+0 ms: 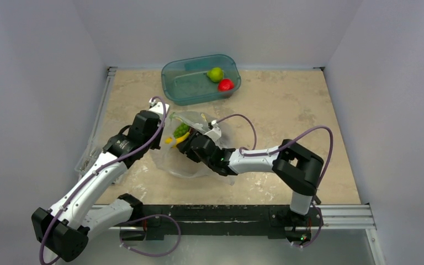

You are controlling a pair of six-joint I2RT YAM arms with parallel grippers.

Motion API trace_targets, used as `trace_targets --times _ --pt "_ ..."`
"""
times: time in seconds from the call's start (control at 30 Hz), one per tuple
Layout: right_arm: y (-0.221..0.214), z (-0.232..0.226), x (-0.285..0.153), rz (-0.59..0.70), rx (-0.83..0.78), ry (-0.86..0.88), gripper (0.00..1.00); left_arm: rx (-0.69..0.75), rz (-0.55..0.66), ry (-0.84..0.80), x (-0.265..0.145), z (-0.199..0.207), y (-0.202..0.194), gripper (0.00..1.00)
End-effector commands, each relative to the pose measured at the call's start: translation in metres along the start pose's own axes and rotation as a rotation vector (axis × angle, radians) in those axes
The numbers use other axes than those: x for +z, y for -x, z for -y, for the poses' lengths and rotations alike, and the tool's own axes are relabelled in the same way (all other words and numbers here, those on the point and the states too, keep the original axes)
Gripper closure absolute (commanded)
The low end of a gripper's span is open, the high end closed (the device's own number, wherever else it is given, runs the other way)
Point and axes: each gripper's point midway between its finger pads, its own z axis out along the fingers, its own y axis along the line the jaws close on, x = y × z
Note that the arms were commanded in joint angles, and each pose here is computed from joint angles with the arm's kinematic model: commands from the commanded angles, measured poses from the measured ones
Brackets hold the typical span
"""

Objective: Take the fake fruits out of the plastic bag
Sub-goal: Take out the fake fruit from the plastic bag.

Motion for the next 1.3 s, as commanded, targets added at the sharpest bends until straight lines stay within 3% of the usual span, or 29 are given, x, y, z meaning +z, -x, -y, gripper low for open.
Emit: trace_targets --times 0.0,0.43,1.03,1.17,1.27 --pt "0.009 -0.02 0.012 0.046 0.022 0.035 0.52 0.011 0.044 -0.018 -0.003 0.002 0.01 1.0" --pt "0.021 -0.017 0.049 0.125 0.057 0.039 0.5 0.02 0.038 -0.03 -0.001 0.004 0.009 1.0" --pt "0.048 -0.03 0.062 0.234 -0.034 0.057 0.52 0.026 0.029 0.002 0.0 -0.001 0.007 1.0" --pt "0.041 -0.032 0.065 0.199 -0.068 0.058 0.64 0.035 0.022 0.008 -0.001 0.0 0.004 1.0" --pt "0.041 -0.034 0.063 0.192 -0.167 0.063 0.89 0.077 0.013 0.036 0.0 0.003 -0.001 1.0"
